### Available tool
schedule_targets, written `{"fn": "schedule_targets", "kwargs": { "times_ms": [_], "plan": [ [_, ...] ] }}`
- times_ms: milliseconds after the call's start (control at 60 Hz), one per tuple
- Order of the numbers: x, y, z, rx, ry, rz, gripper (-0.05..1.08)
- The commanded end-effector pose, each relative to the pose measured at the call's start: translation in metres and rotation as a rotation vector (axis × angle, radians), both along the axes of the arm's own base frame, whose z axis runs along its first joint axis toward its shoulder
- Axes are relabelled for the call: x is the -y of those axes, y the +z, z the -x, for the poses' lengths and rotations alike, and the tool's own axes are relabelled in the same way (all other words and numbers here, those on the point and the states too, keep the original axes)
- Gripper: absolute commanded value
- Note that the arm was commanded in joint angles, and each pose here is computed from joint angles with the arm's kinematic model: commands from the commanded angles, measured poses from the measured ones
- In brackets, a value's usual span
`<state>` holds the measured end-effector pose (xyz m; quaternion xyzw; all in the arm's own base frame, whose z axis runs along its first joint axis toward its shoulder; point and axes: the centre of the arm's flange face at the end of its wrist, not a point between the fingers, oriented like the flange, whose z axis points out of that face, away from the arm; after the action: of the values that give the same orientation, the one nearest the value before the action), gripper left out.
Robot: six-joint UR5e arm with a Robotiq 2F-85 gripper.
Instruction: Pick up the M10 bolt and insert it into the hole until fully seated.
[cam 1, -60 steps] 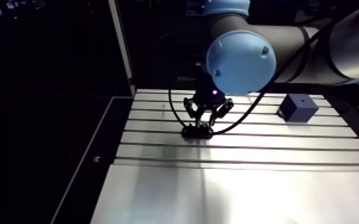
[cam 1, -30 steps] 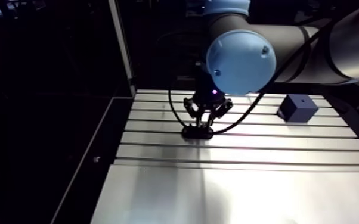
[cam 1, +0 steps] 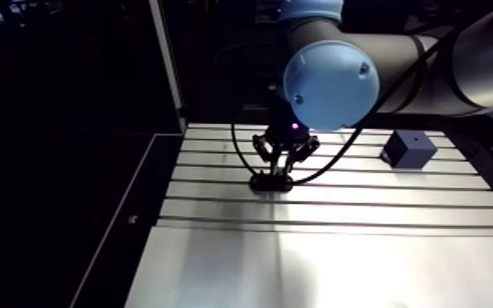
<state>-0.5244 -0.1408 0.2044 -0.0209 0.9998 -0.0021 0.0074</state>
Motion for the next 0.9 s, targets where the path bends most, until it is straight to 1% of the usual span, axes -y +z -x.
{"fn": "schedule_targets", "kwargs": {
  "times_ms": [17,517,717,817,900],
  "plan": [
    [-0.0007,0.0004,0.0002,0.0,-0.001,0.0,0.66],
    [0.0005,-0.0016,-0.0012,0.006,0.0,0.003,0.69],
    [0.0005,-0.0007,-0.001,0.005,0.0,0.003,0.72],
    [0.0003,0.0001,-0.0004,0.003,0.0,0.001,0.77],
    [-0.0005,0.002,0.0,0.0,-0.001,0.001,0.78]
  ]
}}
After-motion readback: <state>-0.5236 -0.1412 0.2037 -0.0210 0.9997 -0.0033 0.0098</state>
